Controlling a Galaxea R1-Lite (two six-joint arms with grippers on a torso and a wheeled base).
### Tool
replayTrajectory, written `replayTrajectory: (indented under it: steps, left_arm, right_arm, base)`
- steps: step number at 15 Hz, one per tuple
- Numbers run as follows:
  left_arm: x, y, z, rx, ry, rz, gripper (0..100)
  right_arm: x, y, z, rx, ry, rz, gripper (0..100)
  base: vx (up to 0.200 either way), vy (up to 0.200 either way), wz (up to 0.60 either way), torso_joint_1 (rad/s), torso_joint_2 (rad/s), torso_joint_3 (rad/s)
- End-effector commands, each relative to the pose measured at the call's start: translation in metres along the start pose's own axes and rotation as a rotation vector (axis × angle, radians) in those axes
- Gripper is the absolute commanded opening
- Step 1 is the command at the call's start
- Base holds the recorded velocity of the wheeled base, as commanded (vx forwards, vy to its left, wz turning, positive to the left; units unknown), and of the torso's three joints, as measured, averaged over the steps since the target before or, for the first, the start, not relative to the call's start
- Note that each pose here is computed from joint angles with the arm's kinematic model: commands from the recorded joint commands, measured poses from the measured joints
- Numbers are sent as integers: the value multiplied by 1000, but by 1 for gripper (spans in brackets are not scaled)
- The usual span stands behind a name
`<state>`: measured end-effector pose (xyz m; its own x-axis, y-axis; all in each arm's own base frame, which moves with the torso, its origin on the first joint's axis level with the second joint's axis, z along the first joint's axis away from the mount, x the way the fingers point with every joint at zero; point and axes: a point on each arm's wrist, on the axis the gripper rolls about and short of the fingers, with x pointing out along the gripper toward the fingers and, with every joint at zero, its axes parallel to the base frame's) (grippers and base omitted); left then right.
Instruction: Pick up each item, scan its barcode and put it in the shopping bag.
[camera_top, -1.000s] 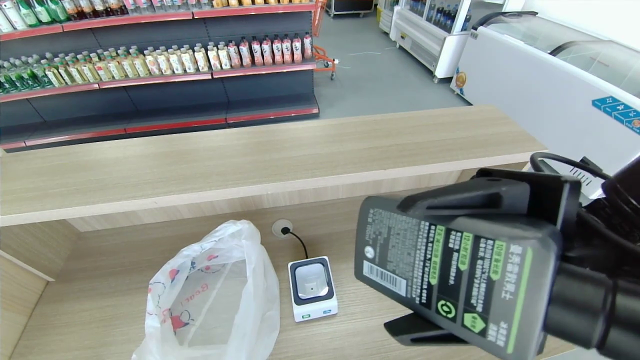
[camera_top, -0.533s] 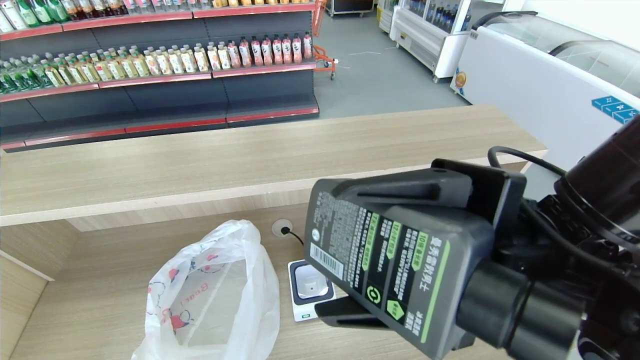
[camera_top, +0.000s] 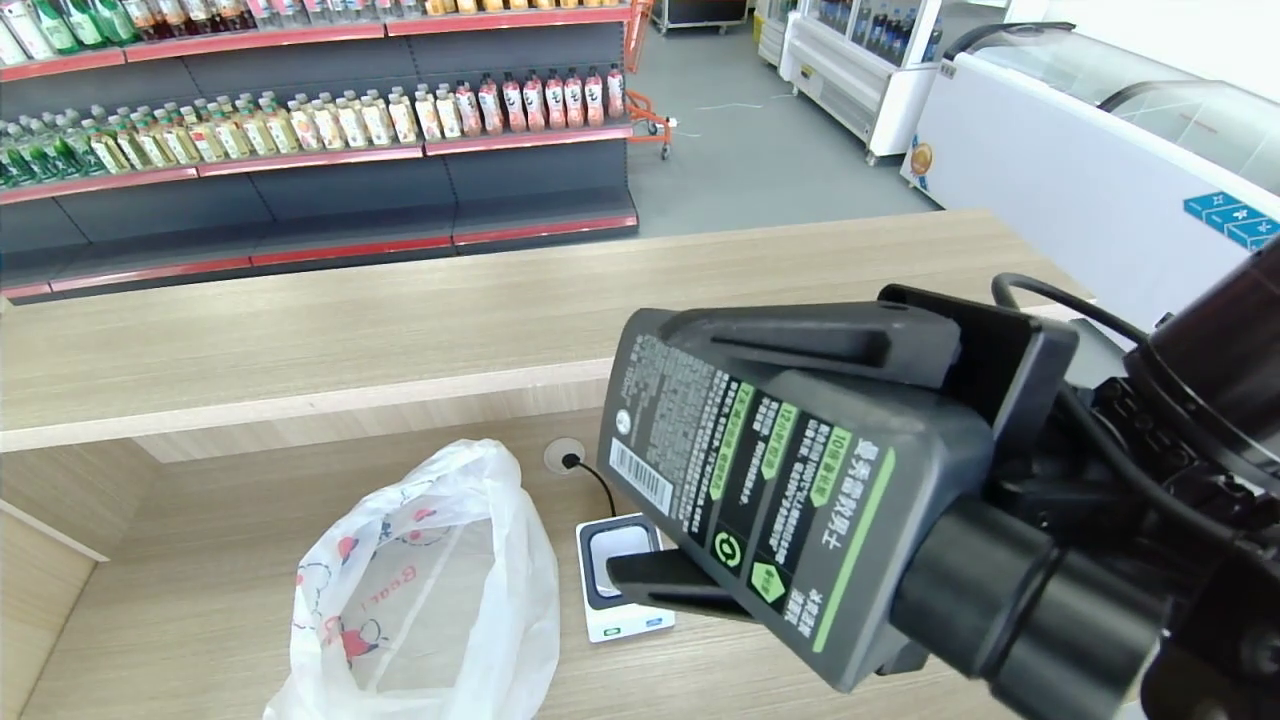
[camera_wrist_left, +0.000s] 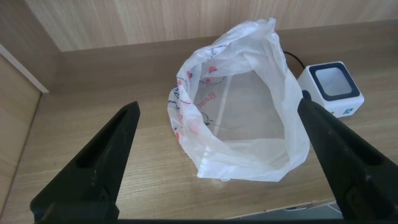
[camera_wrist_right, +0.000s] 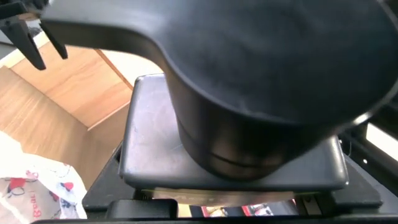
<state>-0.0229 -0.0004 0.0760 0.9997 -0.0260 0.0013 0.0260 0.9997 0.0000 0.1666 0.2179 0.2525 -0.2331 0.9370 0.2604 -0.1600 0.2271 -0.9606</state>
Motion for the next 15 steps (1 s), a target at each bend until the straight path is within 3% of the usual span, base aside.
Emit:
replayTrajectory:
  steps: [1,5,6,8,12,15]
  left_arm:
    - [0,0,0,0,-2,0,100]
    - [0,0,0,0,0,0,100]
    - [0,0,0,0,0,-2,100]
    - [0,0,0,0,0,0,100]
    - [0,0,0,0,0,0,100]
    - [0,0,0,0,0,-2,100]
  right_arm:
    - [-4,3,4,-3,25,0,0]
    - [-21,14,4,10,-6,47,0]
    - [-28,10,14,14,-62,71,0]
    - [-42,-2,17,-19,-93,90,0]
    - [-61,-16,7,29,-32,89,0]
    - [-53,-29,-6,66,-51,52,0]
  base:
    - [0,0,0,0,0,0]
    - [0,0,0,0,0,0]
    - [0,0,0,0,0,0]
    - [0,0,0,0,0,0]
    - [0,0,0,0,0,0]
    - [0,0,0,0,0,0]
